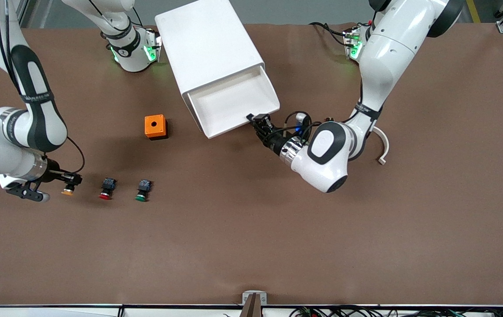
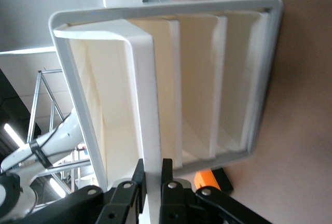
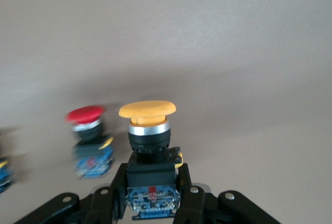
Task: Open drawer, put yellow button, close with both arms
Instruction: 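Lift the yellow button with the right gripper while the left gripper withdraws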
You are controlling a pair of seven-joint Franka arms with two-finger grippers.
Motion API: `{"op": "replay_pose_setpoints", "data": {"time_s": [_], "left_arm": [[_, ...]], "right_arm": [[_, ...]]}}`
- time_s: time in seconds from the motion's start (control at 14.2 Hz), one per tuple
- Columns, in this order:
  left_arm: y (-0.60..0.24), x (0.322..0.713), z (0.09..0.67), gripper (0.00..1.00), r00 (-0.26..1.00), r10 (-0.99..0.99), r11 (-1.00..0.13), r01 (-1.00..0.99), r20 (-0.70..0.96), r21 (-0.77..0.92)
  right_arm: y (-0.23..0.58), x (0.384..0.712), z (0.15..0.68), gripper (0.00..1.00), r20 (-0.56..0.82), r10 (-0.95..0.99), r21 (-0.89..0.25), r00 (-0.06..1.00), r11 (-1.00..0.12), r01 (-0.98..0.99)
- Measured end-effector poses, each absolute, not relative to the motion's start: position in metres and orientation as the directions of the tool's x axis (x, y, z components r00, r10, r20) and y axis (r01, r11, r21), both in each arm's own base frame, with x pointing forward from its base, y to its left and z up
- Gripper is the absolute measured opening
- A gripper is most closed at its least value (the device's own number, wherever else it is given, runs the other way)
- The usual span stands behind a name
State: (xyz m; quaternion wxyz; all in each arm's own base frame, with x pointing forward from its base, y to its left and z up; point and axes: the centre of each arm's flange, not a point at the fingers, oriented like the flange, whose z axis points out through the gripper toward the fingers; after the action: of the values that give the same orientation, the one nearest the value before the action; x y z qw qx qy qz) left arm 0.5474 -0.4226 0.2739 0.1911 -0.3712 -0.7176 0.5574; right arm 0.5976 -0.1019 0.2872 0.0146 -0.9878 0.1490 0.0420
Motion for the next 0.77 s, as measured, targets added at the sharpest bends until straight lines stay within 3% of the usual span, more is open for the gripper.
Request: {"op": "replay_pose_setpoints", "data": {"time_s": [0.14, 0.21, 0.77], "left_arm": [[-0.419, 0.554, 0.276, 0.14, -0.656, 0.735, 0.092, 0.345, -0.170, -0.934], [-0.418, 0.557, 0.278, 0.19, -0.651, 0.732, 0.075, 0.368, -0.199, -0.927], [-0.383, 0.595, 0.297, 0.99, -0.668, 0.686, 0.058, 0.445, -0.288, -0.894]], "right_arm": [[-0.065, 0.592, 0.334, 0.41, -0.116, -0.355, -0.029, 0.928, -0.932, -0.360], [-0.043, 0.588, 0.357, 0.41, -0.128, -0.388, -0.033, 0.913, -0.918, -0.395], [0.152, 0.523, 0.481, 0.41, -0.136, -0.647, 0.005, 0.750, -0.758, -0.653]]}}
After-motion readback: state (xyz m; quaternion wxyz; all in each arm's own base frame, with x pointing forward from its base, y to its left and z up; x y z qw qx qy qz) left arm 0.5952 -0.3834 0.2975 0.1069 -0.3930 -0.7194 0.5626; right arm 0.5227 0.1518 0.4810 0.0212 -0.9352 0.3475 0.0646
